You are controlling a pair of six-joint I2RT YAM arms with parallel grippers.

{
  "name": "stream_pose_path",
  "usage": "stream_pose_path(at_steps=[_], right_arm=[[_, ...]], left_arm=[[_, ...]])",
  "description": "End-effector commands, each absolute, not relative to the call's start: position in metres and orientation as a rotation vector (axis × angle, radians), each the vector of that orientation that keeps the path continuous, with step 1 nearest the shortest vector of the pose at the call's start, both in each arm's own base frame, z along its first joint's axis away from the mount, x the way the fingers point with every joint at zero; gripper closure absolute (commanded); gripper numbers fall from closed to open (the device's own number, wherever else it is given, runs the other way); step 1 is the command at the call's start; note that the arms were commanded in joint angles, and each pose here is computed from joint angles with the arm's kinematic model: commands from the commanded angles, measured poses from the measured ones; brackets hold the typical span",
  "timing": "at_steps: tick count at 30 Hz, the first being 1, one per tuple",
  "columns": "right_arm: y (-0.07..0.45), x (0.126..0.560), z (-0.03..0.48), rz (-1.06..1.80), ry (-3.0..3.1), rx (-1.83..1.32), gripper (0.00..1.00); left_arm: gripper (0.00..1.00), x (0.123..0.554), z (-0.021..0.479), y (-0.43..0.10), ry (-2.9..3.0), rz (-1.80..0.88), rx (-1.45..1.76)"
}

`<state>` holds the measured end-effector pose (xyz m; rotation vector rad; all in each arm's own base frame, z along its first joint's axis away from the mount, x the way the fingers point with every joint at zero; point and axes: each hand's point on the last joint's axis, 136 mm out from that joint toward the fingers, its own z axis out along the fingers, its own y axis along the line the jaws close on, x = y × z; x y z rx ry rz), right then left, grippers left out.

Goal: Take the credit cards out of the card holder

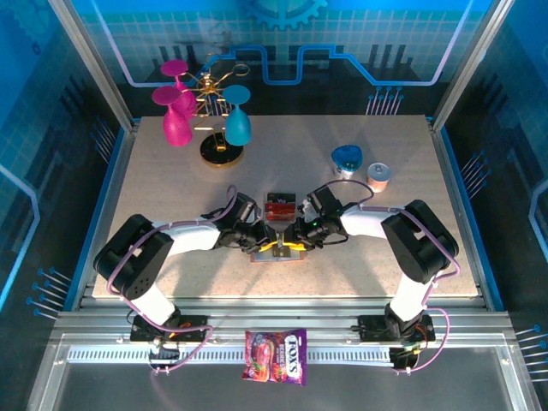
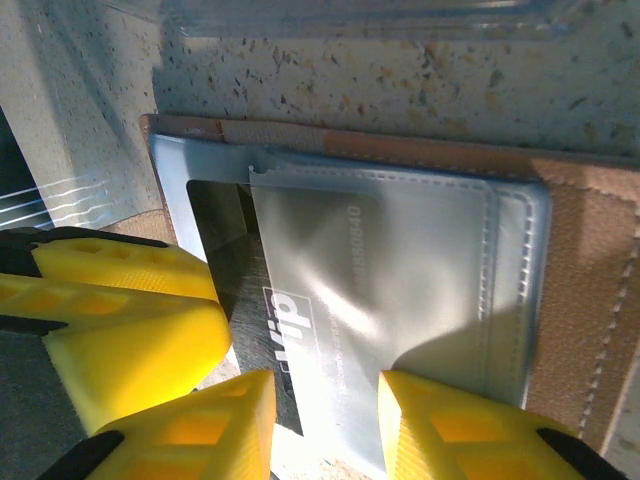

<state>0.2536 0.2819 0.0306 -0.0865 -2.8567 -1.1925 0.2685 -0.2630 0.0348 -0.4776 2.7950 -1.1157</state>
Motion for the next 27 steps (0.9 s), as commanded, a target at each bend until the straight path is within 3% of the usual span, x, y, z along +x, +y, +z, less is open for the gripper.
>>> stream_pose_path(at_steps=[1,11,27], right_arm=[[0.278,0.243,0.017,-1.138,-2.834,-0.101,0.65],[0.277,0.242,0.016,-1.136,-2.835,-0.104,0.65],[0.276,0.241,0.016,-1.141,-2.835,-0.104,0.65]], left_arm=[[0.75,0.268,0.031,-0.266,2.796,-1.157,-0.479],[0.9,0.269,0.035,-0.26,2.771,-1.126,-0.468],[0.94,0.267,0.056,-0.225,2.806,-0.872,-0.279]])
